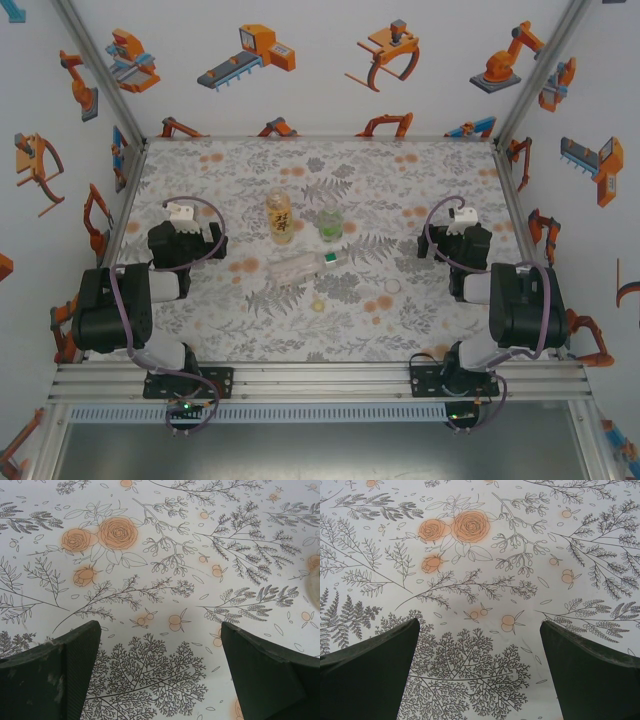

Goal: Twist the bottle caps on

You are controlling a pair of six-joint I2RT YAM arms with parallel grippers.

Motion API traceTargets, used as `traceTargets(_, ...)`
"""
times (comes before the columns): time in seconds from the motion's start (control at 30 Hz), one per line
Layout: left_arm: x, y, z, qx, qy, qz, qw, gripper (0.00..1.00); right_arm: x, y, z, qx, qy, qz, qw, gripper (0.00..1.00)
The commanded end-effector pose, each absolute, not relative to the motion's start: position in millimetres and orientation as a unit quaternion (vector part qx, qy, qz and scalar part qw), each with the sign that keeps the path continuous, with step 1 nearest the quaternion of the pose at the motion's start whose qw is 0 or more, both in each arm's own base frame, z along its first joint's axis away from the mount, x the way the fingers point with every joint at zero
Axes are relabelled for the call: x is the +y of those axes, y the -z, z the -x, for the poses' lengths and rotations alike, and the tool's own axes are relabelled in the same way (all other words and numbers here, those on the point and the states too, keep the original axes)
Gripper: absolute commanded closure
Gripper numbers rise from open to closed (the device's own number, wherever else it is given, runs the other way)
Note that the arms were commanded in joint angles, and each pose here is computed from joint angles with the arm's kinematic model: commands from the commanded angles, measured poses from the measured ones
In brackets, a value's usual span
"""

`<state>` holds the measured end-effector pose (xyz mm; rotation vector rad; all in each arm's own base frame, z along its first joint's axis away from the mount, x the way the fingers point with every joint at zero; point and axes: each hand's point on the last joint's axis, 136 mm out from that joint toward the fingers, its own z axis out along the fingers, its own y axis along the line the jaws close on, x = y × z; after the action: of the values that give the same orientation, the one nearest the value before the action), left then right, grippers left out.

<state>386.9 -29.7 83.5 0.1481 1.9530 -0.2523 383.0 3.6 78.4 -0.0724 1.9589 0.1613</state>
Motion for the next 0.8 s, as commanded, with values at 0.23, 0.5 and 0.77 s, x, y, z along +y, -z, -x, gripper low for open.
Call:
traceTargets(0.23, -31, -94, -389, 0.814, 0.111, -0.067, 0.567, 0.03, -15, -89, -394, 0.822, -0.037, -0.012, 0.568, 0.01)
traceTargets(0.5, -31, -94, -390, 0.813, 0.111, -0.068, 0.567, 0.03, -23, -88, -393, 0.823, -0.021, -0.033, 0.567, 0.01)
traceTargets(0.77, -23, -102, -391, 0.818, 0.080, -0.047, 0.568, 0.03, -24, -104, -388, 0.815, -0.019, -0.035, 0.578, 0.01)
